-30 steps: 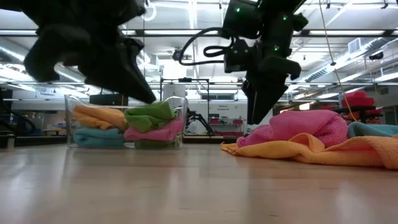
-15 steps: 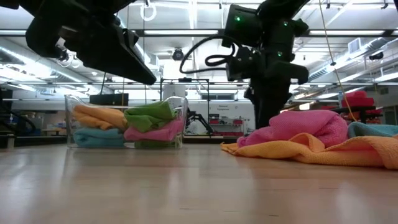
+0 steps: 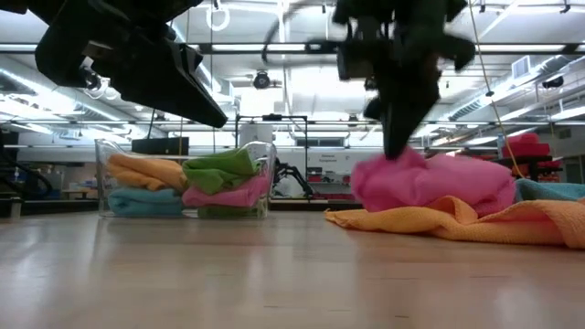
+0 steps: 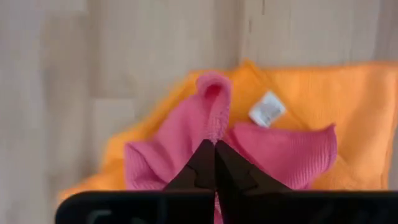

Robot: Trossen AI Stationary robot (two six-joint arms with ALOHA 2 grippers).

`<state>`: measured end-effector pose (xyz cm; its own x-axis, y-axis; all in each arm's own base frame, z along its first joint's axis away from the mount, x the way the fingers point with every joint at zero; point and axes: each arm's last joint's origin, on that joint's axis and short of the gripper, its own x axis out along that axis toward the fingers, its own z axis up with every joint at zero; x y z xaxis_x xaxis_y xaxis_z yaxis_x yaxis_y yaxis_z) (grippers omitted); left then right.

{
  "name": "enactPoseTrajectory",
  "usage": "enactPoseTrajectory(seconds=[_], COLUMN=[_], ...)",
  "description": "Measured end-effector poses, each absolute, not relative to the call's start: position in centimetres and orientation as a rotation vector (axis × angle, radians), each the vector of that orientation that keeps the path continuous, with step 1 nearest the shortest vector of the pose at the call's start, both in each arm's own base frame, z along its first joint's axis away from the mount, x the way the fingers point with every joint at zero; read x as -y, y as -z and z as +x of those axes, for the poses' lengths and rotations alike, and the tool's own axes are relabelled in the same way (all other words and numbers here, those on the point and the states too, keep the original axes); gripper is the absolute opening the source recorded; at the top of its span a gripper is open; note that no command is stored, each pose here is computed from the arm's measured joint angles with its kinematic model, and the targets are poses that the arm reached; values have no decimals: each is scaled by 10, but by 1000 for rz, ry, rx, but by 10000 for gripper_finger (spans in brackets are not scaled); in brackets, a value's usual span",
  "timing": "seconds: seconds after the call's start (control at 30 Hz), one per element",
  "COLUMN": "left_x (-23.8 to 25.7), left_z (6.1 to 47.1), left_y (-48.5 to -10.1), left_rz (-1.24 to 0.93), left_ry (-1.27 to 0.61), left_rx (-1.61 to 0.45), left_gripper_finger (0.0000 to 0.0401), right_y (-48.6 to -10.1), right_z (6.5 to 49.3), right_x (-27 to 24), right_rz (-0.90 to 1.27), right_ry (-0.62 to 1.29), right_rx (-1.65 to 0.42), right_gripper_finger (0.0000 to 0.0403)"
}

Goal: Fold microfiber towels
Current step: Fold the pink microfiber towel

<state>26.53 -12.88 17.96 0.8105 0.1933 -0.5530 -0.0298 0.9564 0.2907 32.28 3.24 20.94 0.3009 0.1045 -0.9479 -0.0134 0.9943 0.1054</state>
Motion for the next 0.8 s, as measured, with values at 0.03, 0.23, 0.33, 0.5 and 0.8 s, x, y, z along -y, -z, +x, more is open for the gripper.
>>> enactPoseTrajectory(seconds=[0.03, 0.23, 0.33, 0.5, 0.8], left_x=[129, 128, 127, 128, 130], left_z=[265, 266, 266, 266, 267], left_y=[-180, -180, -179, -180, -182], left_rz=[276, 264, 245, 214, 146], left_ry=[-121, -129, -136, -143, -135], left_rx=[-616, -615, -618, -608, -580], left_gripper_finger=[25, 24, 18, 14, 47], right_y=[-216, -257, -282, -328, -407], right_z=[324, 334, 338, 340, 323], right_x=[-36, -61, -75, -96, -106], right_rz=[85, 92, 64, -10, -166], right_ry=[-83, -139, -163, -198, -65], right_rx=[-1249, -1083, -1003, -876, -725], right_gripper_finger=[4, 2, 2, 2, 2])
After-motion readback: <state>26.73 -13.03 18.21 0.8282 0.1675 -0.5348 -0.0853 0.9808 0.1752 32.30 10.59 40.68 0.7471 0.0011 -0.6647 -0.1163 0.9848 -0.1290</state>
